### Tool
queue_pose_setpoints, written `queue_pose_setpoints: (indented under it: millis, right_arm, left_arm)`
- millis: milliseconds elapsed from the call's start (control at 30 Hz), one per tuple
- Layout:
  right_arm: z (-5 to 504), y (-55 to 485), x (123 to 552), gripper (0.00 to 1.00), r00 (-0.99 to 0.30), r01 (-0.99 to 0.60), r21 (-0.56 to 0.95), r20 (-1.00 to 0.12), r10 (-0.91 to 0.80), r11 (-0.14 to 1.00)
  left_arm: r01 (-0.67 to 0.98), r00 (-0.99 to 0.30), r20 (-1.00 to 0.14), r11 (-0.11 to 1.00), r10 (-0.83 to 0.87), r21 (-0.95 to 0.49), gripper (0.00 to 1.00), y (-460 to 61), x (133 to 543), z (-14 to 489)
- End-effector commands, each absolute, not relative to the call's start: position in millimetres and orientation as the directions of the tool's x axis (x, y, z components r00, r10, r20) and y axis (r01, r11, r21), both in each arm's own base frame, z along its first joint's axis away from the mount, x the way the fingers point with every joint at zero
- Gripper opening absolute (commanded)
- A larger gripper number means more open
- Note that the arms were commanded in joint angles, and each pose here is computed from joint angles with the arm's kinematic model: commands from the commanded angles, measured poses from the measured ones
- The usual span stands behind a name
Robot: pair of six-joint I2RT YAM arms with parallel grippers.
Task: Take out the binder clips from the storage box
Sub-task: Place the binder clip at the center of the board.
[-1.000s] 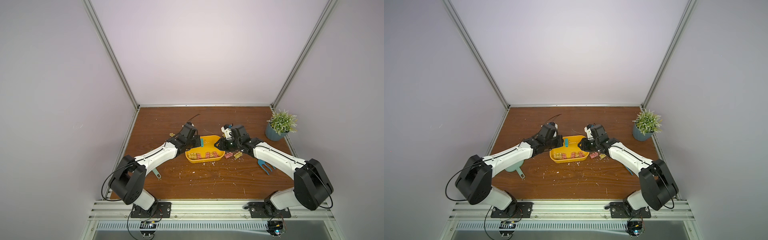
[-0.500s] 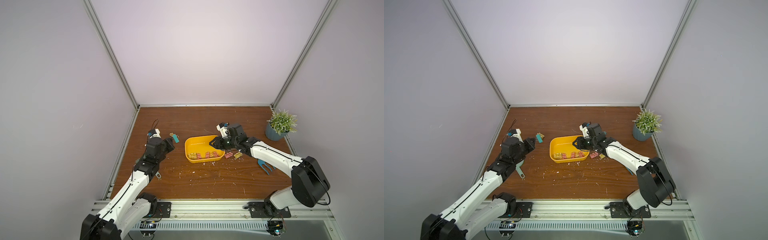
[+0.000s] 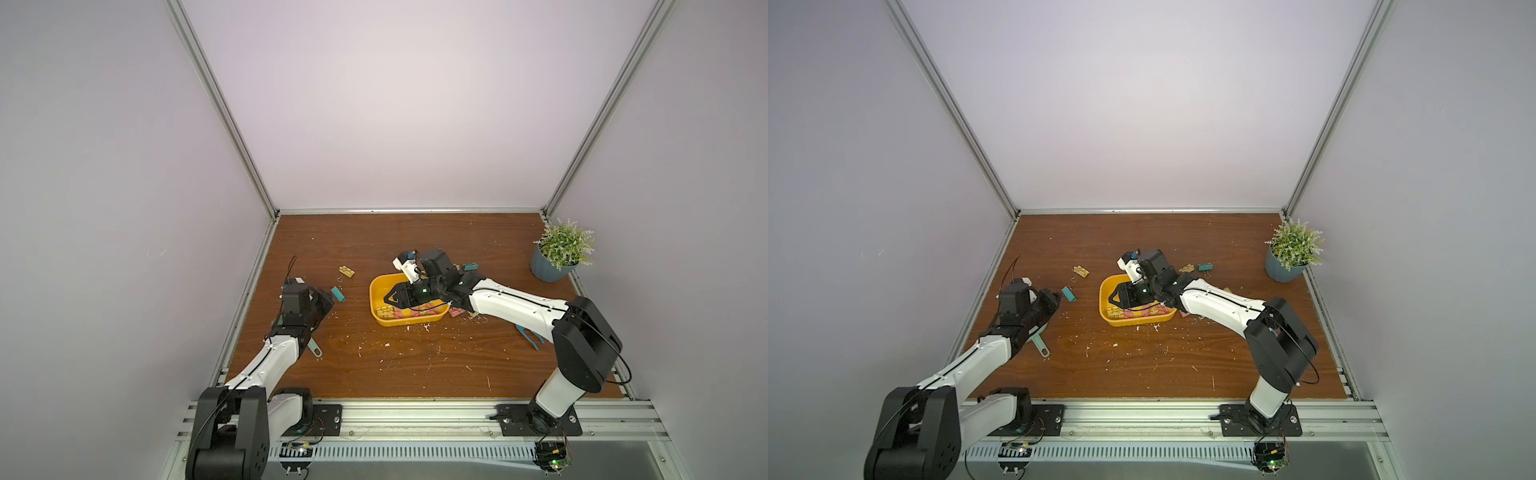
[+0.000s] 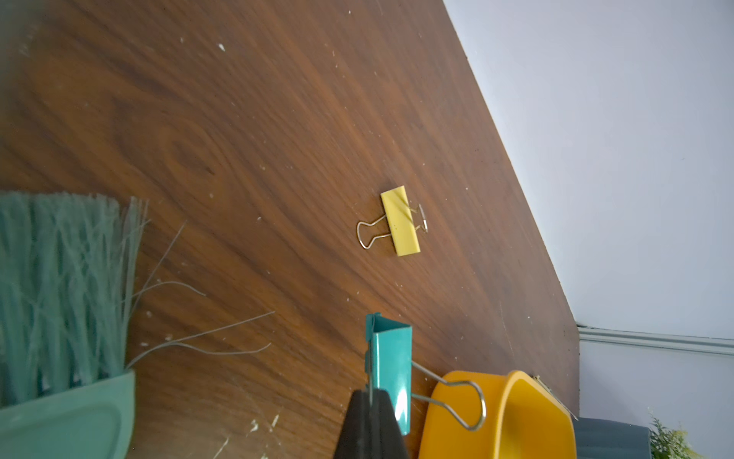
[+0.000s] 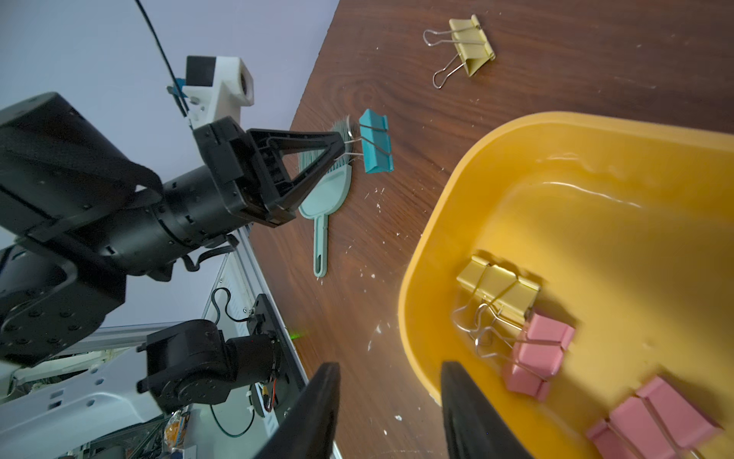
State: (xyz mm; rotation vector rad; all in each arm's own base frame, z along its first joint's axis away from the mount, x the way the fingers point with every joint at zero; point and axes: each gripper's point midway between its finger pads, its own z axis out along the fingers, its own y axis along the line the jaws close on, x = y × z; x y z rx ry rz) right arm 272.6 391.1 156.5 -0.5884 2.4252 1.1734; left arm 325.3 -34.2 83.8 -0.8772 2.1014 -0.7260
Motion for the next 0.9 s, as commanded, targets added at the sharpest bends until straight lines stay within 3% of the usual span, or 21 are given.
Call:
queue_pose_setpoints:
  millis: [0, 200, 367, 433, 533, 633, 733, 867]
  right_arm:
    - [175, 402, 273, 0.48, -0.818, -0.556, 0.644, -0.534, -0.213, 0.526]
    - [172, 403, 276, 0.48, -0.819, -0.555, 0.633, -0.530, -0.221, 0.540]
    - [170, 401, 278, 0.49, -0.822, -0.550, 0.621, -0.522, -0.229, 0.559]
    - [172, 401, 278, 0.49, -0.822, -0.549, 0.621, -0.523, -0.226, 0.559]
    - [173, 401, 276, 0.49, -0.821, -0.552, 0.623, -0.521, -0.232, 0.554]
    - [177, 399, 278, 0.49, -0.814, -0.560, 0.611, -0.534, -0.231, 0.559]
    - [181, 393, 282, 0.49, -0.801, -0.563, 0.582, -0.559, -0.215, 0.587]
    - [184, 377, 292, 0.49, -0.784, -0.549, 0.525, -0.594, -0.182, 0.650]
  left_arm:
    - [-0.315, -0.476, -0.409, 0.585, -0.779, -0.748, 0.00, -34, 338, 85]
    - [-0.308, -0.509, -0.366, 0.561, -0.779, -0.768, 0.00, -40, 349, 70]
    - [-0.451, -0.499, -0.316, 0.552, -0.807, -0.701, 0.06, -28, 338, 39]
    - [-0.477, -0.497, -0.307, 0.551, -0.812, -0.684, 0.22, -26, 333, 34]
    - [-0.499, -0.497, -0.305, 0.554, -0.813, -0.666, 0.33, -23, 326, 30]
    - [-0.499, -0.499, -0.314, 0.564, -0.808, -0.658, 0.37, -22, 322, 34]
    - [-0.487, -0.490, -0.342, 0.577, -0.802, -0.655, 0.47, -19, 317, 47]
    - [-0.497, -0.454, -0.423, 0.617, -0.784, -0.610, 0.56, -5, 306, 70]
